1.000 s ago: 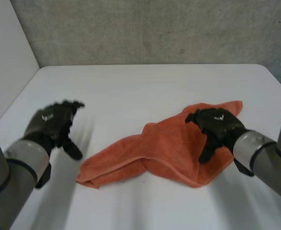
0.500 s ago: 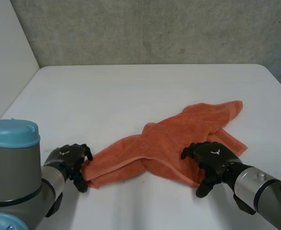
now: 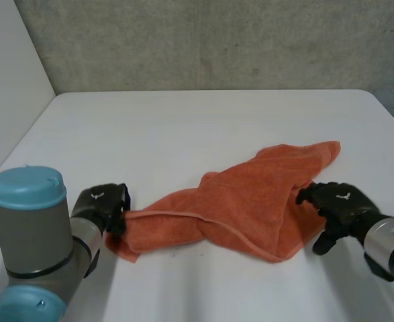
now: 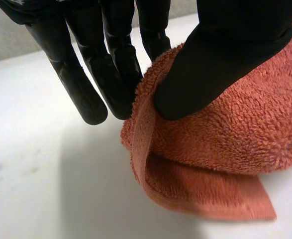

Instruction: Fold the laundry

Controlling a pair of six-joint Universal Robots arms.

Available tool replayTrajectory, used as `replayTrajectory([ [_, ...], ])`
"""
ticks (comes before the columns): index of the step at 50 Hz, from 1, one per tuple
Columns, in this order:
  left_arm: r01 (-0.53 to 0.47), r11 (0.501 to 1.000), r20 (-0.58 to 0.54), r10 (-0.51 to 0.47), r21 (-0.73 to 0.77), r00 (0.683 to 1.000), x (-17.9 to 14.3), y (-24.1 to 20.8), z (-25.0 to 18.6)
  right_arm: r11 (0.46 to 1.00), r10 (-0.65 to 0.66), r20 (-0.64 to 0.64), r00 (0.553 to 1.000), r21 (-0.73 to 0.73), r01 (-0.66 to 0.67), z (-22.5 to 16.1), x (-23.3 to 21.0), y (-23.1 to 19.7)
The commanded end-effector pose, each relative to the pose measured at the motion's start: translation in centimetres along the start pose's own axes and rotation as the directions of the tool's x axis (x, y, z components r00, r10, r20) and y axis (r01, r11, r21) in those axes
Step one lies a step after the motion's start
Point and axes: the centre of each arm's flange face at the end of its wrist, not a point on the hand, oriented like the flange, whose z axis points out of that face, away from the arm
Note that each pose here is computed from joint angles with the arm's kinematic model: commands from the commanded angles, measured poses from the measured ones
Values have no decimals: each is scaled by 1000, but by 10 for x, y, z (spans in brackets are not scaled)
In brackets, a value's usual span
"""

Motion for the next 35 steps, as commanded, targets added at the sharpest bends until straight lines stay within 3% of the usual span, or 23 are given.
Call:
replayTrajectory([
  [1, 36, 993, 55, -42, 117, 998, -17, -38, 13, 995, -98, -46, 994, -18, 97, 3, 24, -7],
  [6, 53, 988, 100, -68, 145, 993, -35, -49, 21, 990, -137, -14, 990, -13, 137, 8, 36, -9],
  [16, 57, 991, 110, -70, 120, 991, -38, -42, 28, 984, -179, 99, 979, 32, 176, 39, 47, -8],
  [35, 59, 991, 115, -72, 119, 991, -40, -40, 34, 991, -124, 146, 982, -25, 129, 69, 55, 9],
])
